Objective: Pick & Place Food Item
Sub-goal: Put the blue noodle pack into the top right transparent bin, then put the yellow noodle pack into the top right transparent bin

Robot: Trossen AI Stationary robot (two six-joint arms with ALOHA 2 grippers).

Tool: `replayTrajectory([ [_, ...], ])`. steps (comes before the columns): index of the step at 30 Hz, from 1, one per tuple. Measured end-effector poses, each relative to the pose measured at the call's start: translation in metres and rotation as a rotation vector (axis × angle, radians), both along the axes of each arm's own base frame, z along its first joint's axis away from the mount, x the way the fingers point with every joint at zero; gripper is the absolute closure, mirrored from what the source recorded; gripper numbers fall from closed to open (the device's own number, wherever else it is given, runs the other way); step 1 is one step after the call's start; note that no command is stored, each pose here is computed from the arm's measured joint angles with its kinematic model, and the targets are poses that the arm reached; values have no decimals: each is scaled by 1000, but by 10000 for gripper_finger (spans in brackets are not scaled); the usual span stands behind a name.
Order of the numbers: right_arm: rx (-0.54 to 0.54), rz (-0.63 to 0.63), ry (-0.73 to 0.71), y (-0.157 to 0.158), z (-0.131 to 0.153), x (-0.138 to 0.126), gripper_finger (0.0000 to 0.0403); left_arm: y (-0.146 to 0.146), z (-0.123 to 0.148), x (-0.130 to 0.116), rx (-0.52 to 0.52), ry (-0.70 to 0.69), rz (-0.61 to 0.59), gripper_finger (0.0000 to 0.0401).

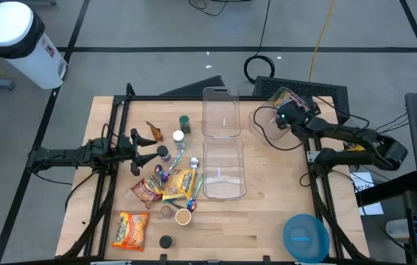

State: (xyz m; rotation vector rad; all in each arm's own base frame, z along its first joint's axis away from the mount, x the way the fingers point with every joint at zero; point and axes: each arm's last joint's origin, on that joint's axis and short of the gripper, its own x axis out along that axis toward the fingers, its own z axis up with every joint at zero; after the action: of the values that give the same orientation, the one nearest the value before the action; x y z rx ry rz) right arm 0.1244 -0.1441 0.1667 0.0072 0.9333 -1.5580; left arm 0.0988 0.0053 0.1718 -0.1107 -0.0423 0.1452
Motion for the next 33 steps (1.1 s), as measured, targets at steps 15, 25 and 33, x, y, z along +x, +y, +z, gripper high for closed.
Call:
replayTrajectory([
  [15, -44, 9, 11, -2, 5, 1, 211, 0, 0, 0, 0, 0, 0, 139],
  [25, -201, 41, -111, 9, 42, -10, 110, 0, 0, 0, 0, 0, 0, 139],
  [33, 8, 409, -552, 24, 53, -6, 117, 0, 0, 0, 0, 0, 0, 139],
])
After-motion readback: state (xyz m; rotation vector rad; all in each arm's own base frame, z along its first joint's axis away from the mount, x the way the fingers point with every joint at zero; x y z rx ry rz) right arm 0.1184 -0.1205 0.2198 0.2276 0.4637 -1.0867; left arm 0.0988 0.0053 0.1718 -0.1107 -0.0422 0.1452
